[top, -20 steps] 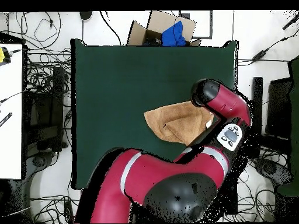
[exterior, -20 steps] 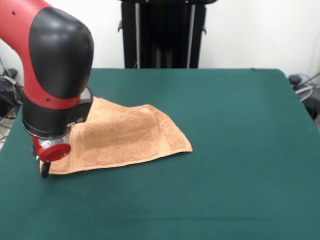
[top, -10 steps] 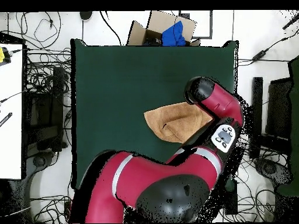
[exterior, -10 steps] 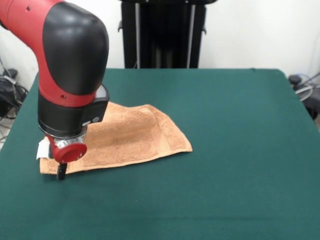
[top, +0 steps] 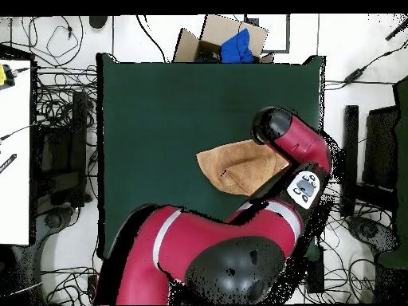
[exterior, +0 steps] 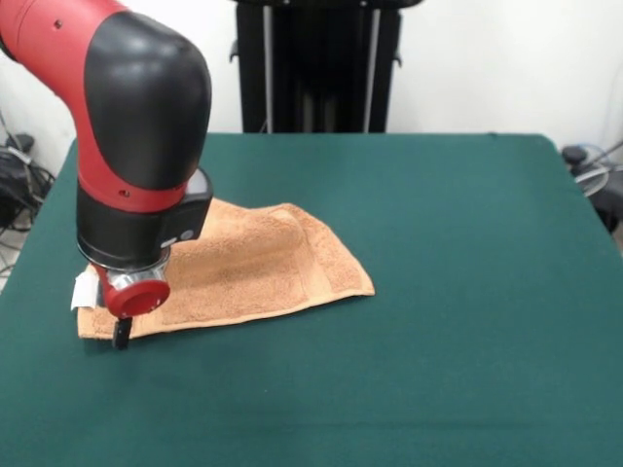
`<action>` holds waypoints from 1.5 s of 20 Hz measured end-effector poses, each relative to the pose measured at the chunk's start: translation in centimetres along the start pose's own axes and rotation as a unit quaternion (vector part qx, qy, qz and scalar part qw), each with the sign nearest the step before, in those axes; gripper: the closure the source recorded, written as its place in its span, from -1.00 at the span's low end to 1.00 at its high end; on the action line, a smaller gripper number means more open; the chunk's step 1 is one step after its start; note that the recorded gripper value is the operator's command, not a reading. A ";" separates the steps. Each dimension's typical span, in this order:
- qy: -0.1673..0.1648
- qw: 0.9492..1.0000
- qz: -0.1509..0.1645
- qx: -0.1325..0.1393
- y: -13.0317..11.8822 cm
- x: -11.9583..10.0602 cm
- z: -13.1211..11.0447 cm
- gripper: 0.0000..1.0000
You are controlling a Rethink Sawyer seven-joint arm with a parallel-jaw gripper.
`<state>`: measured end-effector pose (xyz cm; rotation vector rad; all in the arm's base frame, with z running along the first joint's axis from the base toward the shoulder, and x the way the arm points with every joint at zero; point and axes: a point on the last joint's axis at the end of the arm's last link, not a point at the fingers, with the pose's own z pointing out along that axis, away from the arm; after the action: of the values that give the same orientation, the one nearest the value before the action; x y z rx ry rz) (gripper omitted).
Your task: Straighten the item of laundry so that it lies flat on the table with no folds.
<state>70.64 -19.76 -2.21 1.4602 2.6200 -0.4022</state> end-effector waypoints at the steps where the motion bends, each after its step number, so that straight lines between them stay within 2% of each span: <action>1: -0.001 1.000 -0.001 0.004 -0.2 0.0 0.2 -1.00; 8: -0.007 0.999 -0.014 0.035 -1.6 0.6 2.1 -1.00; 13: -0.009 0.998 -0.030 0.056 -2.0 1.9 3.3 -1.00; 30: -0.025 0.996 -0.041 0.071 -2.2 1.7 3.0 -1.00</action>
<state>67.79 -20.36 -5.06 1.3641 2.6678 -0.6369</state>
